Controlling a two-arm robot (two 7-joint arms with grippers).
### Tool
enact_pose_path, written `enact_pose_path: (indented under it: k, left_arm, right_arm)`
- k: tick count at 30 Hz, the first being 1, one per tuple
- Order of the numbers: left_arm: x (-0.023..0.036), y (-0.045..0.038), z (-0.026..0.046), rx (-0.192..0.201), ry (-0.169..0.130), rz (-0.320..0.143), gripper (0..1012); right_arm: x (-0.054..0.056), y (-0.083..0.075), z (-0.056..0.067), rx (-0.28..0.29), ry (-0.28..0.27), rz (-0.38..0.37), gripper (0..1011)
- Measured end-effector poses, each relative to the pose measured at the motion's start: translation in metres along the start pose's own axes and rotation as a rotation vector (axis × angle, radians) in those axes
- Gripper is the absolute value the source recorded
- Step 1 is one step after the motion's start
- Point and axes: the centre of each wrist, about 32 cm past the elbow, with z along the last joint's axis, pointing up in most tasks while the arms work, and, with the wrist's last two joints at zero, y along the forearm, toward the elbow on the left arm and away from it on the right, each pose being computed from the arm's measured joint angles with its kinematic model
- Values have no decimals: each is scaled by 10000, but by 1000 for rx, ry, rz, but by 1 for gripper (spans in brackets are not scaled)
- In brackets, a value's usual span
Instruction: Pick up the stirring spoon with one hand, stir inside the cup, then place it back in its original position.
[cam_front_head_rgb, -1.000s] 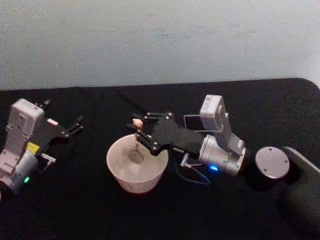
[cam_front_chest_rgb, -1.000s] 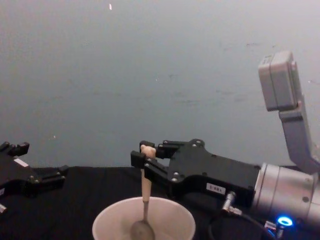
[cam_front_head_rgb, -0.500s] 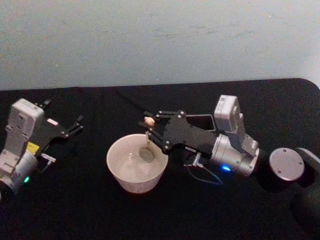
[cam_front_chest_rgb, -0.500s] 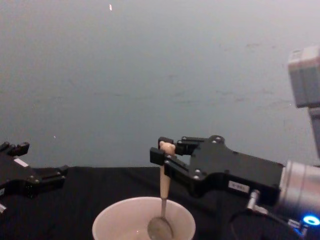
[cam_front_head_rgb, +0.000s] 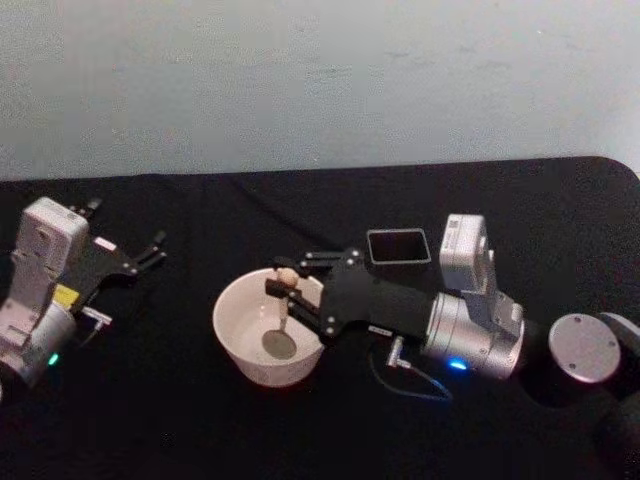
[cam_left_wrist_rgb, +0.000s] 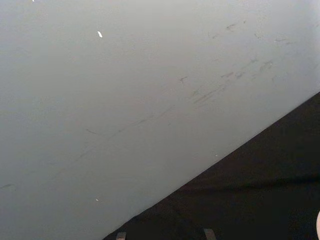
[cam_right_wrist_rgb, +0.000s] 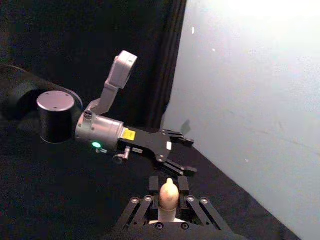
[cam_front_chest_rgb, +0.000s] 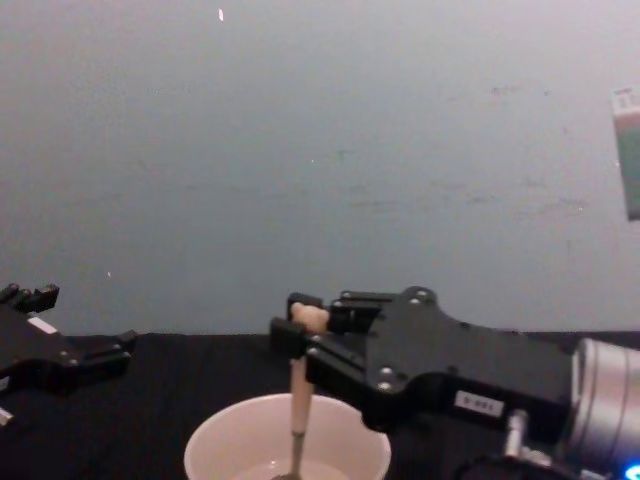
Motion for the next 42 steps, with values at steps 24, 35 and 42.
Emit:
enact_pose_path:
  k: [24,35,42]
  left_arm:
    - [0,0,0,0,0,0,1002]
    - [0,0,0,0,0,0,1001]
    - [0,0,0,0,0,0,1001]
  right_arm:
    - [152,213,-98,-28,-7,-132,211]
    - [155,25,-86,-45,-19,-131,211]
    - [97,-76,-45,-40,-14,-105,211]
